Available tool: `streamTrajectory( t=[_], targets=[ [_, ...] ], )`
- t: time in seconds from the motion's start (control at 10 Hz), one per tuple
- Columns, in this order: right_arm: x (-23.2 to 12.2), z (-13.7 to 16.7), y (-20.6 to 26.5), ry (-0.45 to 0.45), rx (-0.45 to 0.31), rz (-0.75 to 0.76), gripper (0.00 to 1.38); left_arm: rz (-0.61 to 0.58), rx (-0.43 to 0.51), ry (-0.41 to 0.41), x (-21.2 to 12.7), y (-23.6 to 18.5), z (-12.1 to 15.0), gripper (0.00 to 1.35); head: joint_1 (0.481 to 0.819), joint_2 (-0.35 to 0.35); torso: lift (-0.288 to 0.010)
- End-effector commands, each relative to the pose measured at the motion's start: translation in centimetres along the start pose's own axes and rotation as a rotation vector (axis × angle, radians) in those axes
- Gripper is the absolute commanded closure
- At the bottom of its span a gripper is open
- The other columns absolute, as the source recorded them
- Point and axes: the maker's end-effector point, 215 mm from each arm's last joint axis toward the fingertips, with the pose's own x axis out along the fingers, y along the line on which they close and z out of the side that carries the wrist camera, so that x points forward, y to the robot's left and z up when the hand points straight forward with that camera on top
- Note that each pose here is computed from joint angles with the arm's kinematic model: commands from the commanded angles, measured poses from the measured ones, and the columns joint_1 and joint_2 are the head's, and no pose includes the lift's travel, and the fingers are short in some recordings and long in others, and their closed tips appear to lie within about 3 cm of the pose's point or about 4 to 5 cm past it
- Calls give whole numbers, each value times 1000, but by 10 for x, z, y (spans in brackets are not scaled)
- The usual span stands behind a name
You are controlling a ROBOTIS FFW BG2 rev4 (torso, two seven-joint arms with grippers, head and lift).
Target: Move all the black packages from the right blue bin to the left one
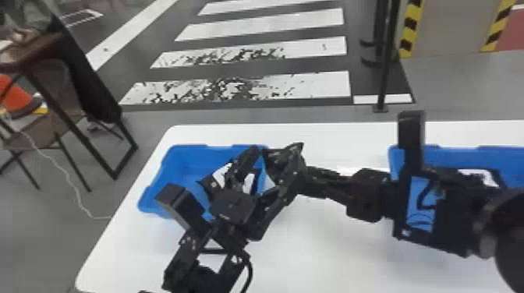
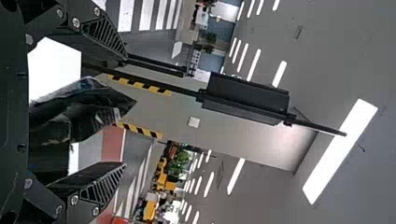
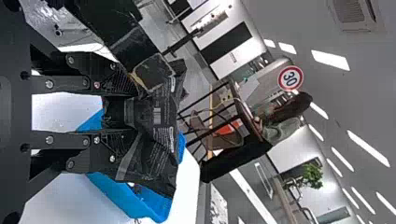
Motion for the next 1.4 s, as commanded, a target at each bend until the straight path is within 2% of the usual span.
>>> streamTrajectory(
  t=[0.0,0.1,0.2,0.3,0.4,0.5,0.9,1.0,1.2,1.3],
  targets=[
    [6,-8,8,19,-2,16,891,0,-8,1,-1,0,-1,251,695,271,-140],
    [8,-9,11,24,-2,23,891,1,-7,11,0,1,-3,280,695,277,-140],
    [8,-8,11,22,-3,25,891,3,18,39,-1,4,-10,630,695,286,-140],
    [8,-1,12,8,-10,27,889,12,76,64,-1,7,-7,1193,695,290,-140],
    [9,6,11,-6,-22,26,891,20,138,60,-1,11,3,1222,695,292,-140],
    [9,11,10,-16,-30,25,891,18,150,69,-1,8,5,1222,695,296,-140],
    [12,28,-1,-66,-27,14,889,17,145,33,-2,8,16,1222,695,297,-140],
    [12,34,-2,-92,-21,17,673,25,151,18,-2,11,21,1222,695,295,-140],
    [10,31,-5,-114,11,25,79,114,224,-2,-7,43,34,1222,695,296,-140],
    [3,32,-10,-130,20,14,87,170,290,-13,-6,67,34,1222,695,311,-140]
  ],
)
